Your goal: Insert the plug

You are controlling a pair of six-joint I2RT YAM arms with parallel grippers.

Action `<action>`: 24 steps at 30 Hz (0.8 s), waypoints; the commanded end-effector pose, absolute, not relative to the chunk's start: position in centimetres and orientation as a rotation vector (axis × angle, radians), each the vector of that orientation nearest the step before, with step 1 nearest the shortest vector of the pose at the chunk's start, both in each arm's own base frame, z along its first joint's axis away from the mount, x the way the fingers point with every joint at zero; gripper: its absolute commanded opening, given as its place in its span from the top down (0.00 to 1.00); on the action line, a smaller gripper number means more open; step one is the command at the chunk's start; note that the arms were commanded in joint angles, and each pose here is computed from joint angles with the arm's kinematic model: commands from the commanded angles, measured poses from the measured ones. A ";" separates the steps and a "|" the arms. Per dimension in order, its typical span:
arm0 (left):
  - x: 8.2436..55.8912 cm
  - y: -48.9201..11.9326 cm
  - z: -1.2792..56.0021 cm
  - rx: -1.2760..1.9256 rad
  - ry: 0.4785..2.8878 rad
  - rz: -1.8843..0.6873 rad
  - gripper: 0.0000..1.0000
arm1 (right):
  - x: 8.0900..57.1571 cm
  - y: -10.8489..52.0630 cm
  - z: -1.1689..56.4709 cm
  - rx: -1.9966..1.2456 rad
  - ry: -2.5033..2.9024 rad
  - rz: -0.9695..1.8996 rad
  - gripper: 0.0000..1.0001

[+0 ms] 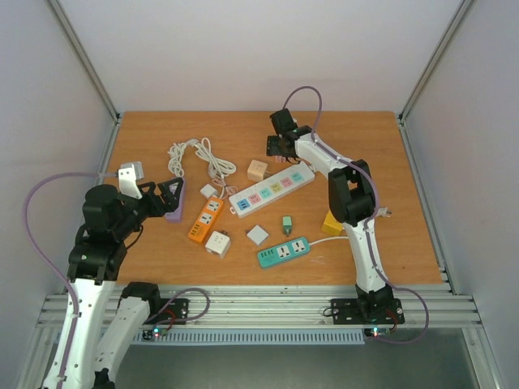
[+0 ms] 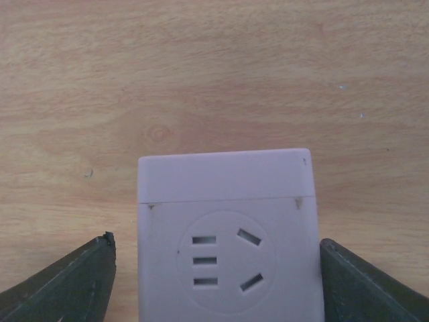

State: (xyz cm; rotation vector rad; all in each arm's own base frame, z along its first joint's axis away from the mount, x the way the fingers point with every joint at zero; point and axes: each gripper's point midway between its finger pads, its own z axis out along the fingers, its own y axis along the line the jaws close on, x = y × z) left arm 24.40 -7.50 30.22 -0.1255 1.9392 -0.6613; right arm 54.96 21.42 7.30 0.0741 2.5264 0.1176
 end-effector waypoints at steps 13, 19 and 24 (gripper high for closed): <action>24.7 -8.9 31.6 -0.043 1.889 -0.736 0.01 | 54.4 21.5 12.2 -0.069 2.472 0.093 0.53; 24.1 -11.6 32.9 0.060 1.833 -0.936 0.00 | 48.9 23.4 17.7 -0.150 2.435 0.411 0.53; 24.0 -12.6 34.0 0.064 1.801 -1.055 0.01 | 42.9 23.9 23.4 -0.180 2.351 0.672 0.52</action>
